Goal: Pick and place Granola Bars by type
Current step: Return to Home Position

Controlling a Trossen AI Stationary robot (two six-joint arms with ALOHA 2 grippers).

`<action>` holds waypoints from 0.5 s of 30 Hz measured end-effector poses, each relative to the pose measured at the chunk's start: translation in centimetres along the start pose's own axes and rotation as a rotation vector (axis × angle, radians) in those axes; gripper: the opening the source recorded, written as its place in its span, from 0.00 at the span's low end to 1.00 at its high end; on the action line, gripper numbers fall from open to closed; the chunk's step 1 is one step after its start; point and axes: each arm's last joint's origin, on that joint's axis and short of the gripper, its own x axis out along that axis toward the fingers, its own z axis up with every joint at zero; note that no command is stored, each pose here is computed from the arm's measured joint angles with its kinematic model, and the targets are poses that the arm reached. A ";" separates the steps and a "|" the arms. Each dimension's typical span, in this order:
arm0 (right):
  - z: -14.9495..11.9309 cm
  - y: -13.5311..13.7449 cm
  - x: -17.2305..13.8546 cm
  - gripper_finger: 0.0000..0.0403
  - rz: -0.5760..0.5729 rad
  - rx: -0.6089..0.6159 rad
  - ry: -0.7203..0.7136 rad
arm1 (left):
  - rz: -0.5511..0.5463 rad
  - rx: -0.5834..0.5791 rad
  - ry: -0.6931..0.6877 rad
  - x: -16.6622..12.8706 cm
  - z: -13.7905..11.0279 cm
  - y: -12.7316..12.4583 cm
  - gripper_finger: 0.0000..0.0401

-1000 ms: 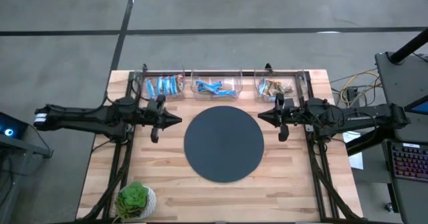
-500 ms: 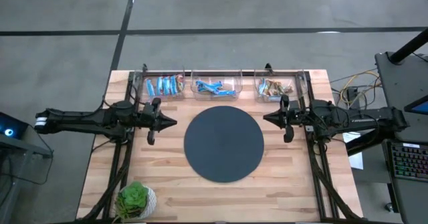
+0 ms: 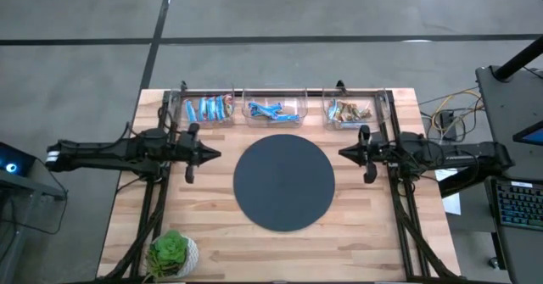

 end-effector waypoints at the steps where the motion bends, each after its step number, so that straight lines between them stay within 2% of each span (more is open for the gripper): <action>1: 0.0 0.0 -0.1 0.02 0.002 0.001 -0.006 | 0.000 0.002 -0.004 -0.1 0.0 0.0 0.00; 15: 0.0 0.0 -1.1 0.02 0.023 -0.059 -0.075 | 0.000 0.028 -0.046 -1.6 -0.7 0.1 0.00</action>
